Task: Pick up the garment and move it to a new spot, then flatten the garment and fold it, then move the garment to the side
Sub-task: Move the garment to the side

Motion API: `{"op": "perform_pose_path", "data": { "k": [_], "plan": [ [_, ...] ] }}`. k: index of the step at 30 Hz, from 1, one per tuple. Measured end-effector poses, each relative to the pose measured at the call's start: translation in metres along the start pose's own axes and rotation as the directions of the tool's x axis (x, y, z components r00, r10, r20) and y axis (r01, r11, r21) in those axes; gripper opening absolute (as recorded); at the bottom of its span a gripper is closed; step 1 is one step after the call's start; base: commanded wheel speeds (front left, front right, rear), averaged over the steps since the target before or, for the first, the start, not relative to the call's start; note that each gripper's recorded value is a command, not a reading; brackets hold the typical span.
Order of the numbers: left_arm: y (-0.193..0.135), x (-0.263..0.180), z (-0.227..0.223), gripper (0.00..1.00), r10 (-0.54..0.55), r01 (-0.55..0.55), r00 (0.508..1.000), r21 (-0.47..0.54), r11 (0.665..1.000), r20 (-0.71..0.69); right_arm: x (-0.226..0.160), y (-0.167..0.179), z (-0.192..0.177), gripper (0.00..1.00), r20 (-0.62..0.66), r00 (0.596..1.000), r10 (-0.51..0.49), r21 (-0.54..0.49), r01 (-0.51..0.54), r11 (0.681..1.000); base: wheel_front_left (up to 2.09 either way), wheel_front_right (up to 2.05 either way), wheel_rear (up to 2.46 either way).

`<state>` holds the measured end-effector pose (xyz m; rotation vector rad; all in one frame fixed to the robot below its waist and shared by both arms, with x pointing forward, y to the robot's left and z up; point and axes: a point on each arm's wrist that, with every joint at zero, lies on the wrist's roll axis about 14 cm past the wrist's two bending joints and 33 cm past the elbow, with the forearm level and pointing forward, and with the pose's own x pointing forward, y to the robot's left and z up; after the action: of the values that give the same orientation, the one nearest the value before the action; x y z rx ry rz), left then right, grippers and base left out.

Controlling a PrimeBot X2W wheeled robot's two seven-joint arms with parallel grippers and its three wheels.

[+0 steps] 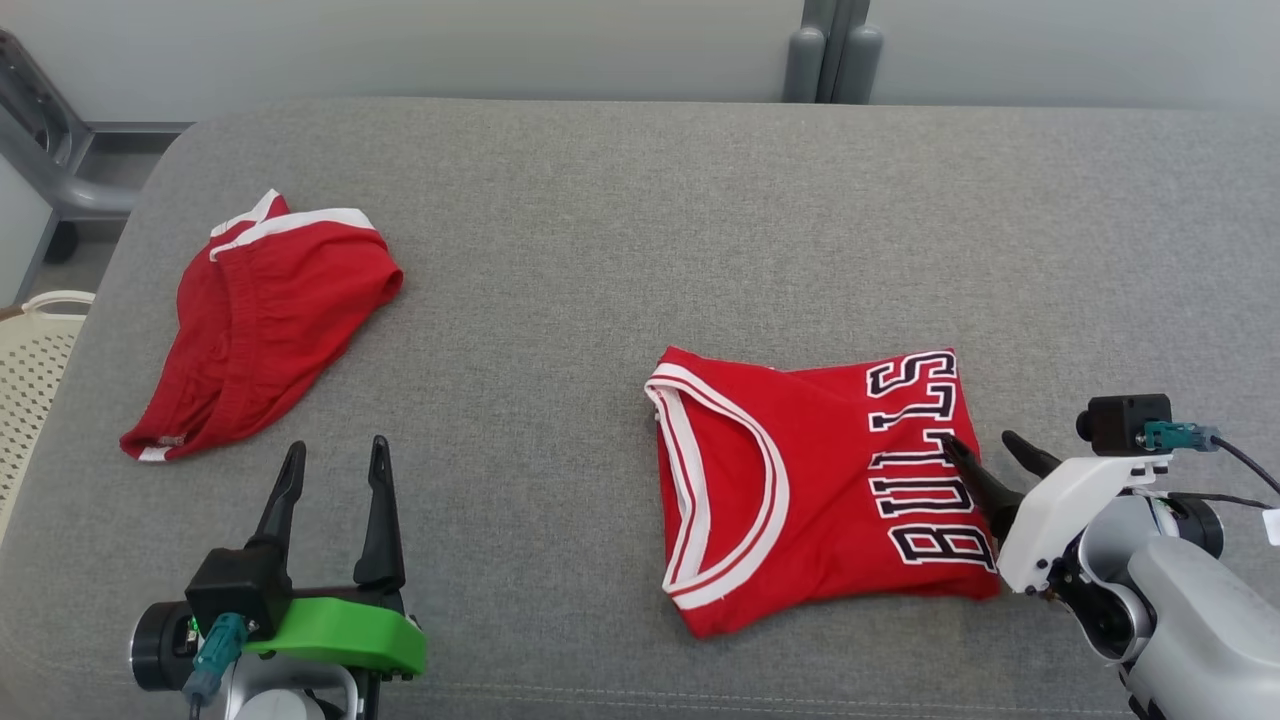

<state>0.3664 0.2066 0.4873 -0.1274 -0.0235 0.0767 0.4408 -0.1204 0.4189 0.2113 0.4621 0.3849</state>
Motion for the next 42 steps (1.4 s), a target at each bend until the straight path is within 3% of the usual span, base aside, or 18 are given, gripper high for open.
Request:
{"op": "perform_pose_path", "data": {
  "k": [13, 14, 15, 16, 31, 42],
  "plan": [
    [0.011, -0.004, -0.005, 1.0, 0.035, -0.035, 0.999, -0.005, 0.999, -0.019, 0.017, 0.008, -0.027, 1.0, -0.156, 0.987, 0.045, 0.065, -0.035, 0.997, 0.0, 0.0, 0.0],
    [0.011, -0.004, -0.006, 1.0, 0.037, -0.037, 0.999, -0.006, 0.999, -0.02, 0.018, 0.009, -0.028, 0.96, -0.159, 0.986, 0.049, 0.067, -0.039, 0.997, 0.0, 0.0, 0.0],
    [0.012, -0.005, -0.006, 1.0, 0.038, -0.038, 0.999, -0.007, 0.999, -0.022, 0.018, 0.011, -0.028, 0.41, -0.161, 0.986, 0.054, 0.065, -0.044, 0.997, 0.0, 0.0, 0.0],
    [0.012, -0.005, -0.006, 1.0, 0.039, -0.039, 0.999, -0.007, 0.999, -0.022, 0.019, 0.012, -0.028, 0.0, -0.156, 0.986, 0.061, 0.066, -0.051, 0.997, 0.0, 0.0, 0.0],
    [0.006, 0.001, -0.009, 1.0, 0.022, -0.022, 0.999, -0.011, 1.0, -0.029, 0.026, -0.001, 0.015, 0.0, -0.051, 0.997, 0.051, -0.002, -0.051, 0.999, 0.0, 0.0, 0.0],
    [-0.003, 0.025, -0.018, 1.0, -0.018, 0.019, 0.999, 0.013, 1.0, -0.044, 0.033, -0.072, 0.074, 0.0, 0.044, 0.995, -0.09, -0.068, 0.093, 0.993, 0.0, 0.0, 0.0]
  ]
}}
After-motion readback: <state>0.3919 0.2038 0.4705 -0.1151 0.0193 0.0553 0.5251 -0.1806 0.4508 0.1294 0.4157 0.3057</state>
